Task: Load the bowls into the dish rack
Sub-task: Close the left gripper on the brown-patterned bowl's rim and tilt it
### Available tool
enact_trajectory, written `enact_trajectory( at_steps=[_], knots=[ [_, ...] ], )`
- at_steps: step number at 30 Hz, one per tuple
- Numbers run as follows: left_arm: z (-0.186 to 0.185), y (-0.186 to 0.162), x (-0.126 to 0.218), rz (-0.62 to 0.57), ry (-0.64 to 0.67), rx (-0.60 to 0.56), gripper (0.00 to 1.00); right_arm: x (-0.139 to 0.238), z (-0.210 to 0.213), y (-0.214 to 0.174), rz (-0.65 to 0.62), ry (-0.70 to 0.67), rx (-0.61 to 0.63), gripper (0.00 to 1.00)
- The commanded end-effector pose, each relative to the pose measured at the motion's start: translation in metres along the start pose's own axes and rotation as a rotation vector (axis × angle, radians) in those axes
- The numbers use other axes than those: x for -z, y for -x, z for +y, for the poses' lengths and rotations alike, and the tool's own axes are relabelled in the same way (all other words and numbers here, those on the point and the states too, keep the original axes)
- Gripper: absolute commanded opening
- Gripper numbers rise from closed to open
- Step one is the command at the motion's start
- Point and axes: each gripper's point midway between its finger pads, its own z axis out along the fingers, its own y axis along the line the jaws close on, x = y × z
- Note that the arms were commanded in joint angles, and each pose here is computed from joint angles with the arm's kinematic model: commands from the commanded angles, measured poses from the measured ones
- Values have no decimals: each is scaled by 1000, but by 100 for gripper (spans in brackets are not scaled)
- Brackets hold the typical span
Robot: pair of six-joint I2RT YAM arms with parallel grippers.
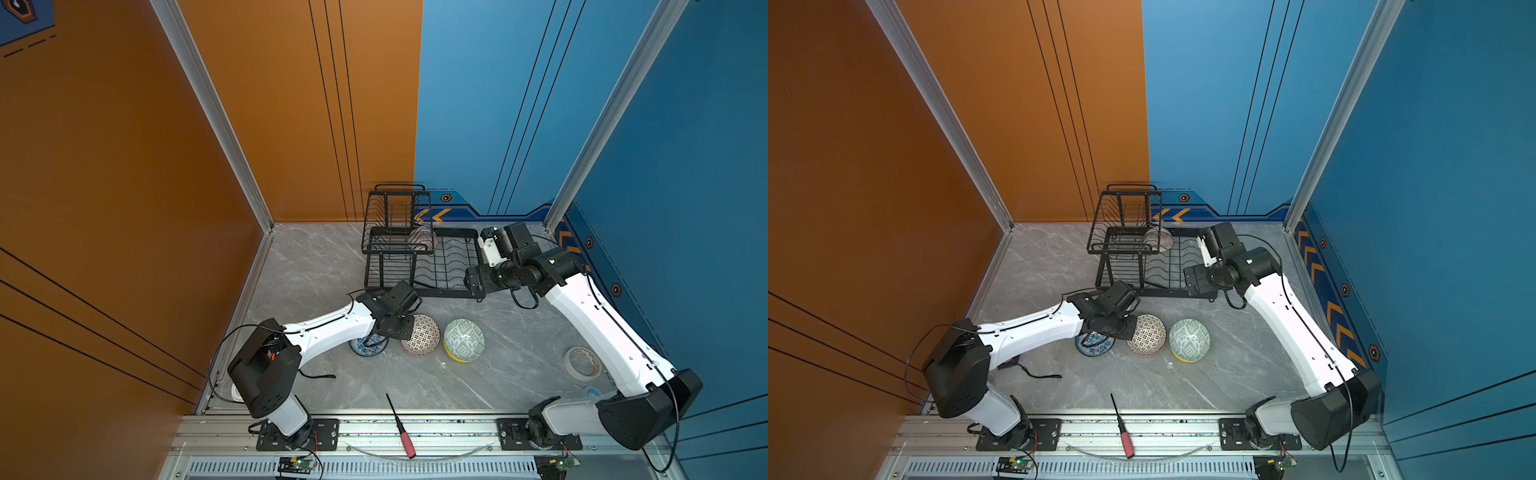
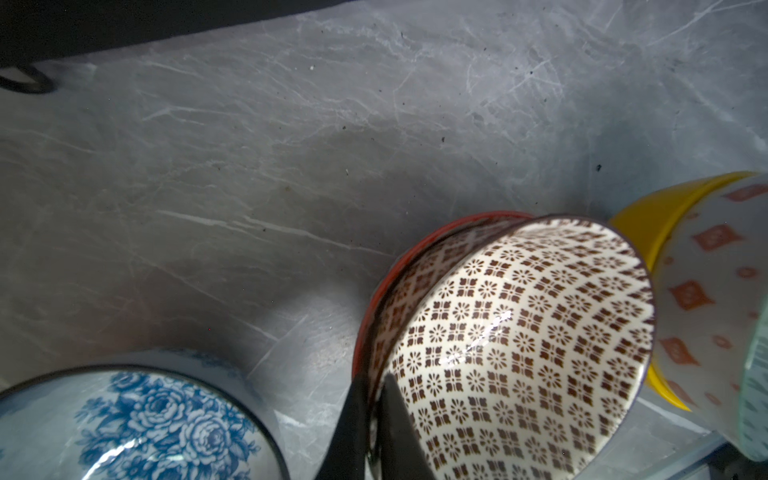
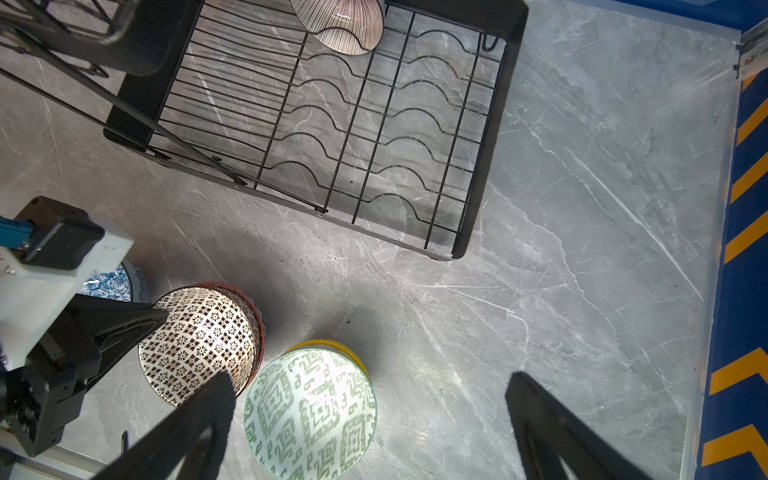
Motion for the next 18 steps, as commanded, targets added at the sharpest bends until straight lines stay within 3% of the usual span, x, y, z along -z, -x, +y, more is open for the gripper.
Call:
enact_trajectory(
  at_steps=[1,5,18],
  knots=[
    [-6,-1,2,9,8,-20,4,1,-5,-6,12,-19,18,100],
    [-6,1,5,7,14,-22,0,0,-4,-5,12,-17,20,100],
    [0,7,13,0,72,-45,0,-3,-3,-4,9,-10,19,100]
  ],
)
